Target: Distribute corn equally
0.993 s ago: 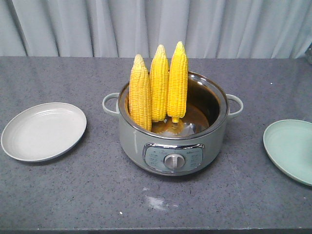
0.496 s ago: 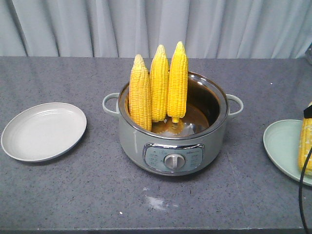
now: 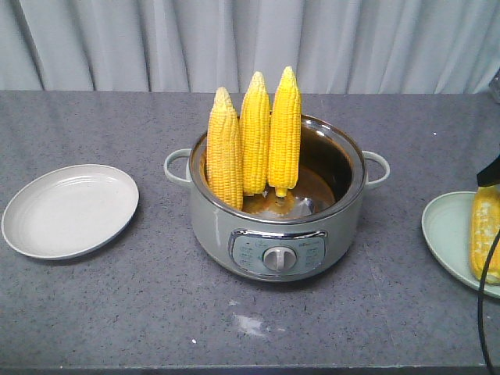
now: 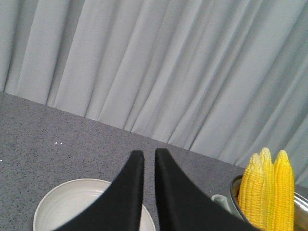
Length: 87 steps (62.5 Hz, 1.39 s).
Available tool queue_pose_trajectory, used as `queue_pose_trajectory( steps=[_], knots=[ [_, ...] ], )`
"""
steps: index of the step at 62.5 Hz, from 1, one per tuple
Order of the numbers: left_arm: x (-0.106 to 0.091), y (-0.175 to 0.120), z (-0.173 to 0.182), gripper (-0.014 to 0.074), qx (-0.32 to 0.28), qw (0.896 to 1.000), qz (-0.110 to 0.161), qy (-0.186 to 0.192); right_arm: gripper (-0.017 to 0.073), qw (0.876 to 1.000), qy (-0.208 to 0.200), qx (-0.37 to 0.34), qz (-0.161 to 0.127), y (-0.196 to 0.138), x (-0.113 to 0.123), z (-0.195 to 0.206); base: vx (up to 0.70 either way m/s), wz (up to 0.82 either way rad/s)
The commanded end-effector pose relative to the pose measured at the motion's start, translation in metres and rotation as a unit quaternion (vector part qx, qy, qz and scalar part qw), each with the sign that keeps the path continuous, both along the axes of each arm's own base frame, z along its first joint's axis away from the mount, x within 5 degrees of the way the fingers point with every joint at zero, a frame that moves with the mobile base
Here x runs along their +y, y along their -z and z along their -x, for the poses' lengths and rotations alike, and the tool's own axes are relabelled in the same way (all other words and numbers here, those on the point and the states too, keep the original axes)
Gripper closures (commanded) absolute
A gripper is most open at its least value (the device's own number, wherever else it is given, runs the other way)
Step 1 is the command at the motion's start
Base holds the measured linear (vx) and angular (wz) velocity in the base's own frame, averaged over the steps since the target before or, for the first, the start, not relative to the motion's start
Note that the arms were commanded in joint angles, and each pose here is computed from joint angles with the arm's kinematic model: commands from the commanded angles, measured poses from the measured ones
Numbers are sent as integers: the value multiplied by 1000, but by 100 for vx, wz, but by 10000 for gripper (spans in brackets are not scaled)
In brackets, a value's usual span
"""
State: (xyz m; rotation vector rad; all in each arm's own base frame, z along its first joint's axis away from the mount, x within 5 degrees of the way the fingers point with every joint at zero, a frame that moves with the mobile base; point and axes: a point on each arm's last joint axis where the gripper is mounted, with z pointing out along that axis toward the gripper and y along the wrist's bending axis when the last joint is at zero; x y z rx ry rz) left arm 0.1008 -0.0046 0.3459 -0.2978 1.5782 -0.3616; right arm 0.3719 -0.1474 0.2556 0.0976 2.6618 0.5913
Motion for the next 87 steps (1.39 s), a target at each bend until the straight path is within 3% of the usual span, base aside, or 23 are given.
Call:
queue_pose_trajectory(
  steps=[1, 9, 17, 22, 32, 43, 54, 61, 68, 76, 87],
  knots=[
    [0, -20, -4, 437, -37, 999, 2, -2, 0, 999, 10, -50, -2, -32, 5, 2, 0, 0],
    [0, -29, -10, 293, -28, 1000, 2, -1, 1, 997, 21, -73, 8, -43, 5, 3, 0, 0],
    [-2, -39, -21, 194, -8, 1000, 5, 4, 1, 992, 31, -121, -4, -69, 12, 8, 0, 0],
    [-7, -47, -31, 183, 11, 1000, 9, 22, 1, 986, 34, -160, -17, -91, 20, 16, 0, 0],
    [-27, -63, -58, 186, 42, 994, -22, 94, 1, 971, 2, -238, -23, -144, 43, 45, 0, 0],
    [-50, -87, -97, 186, 48, 984, -53, 162, 1, 946, -16, -324, 19, -206, 74, 100, 0, 0],
    [-75, -104, -151, 186, 93, 963, -75, 242, 1, 917, -24, -393, 62, -248, 104, 155, 0, 0],
    [-89, -113, -187, 186, 117, 949, -70, 286, 1, 906, -23, -412, 91, -261, 115, 180, 0, 0],
    [-103, -117, -219, 186, 142, 932, -59, 328, 1, 906, -12, -408, 110, -263, 117, 190, 0, 0],
    [-116, -117, -246, 185, 155, 915, -28, 372, 1, 911, -2, -395, 119, -260, 114, 188, 0, 0],
    [-124, -106, -276, 162, 163, 909, -19, 383, 1, 913, 5, -389, 124, -259, 112, 187, 0, 0]
  ],
)
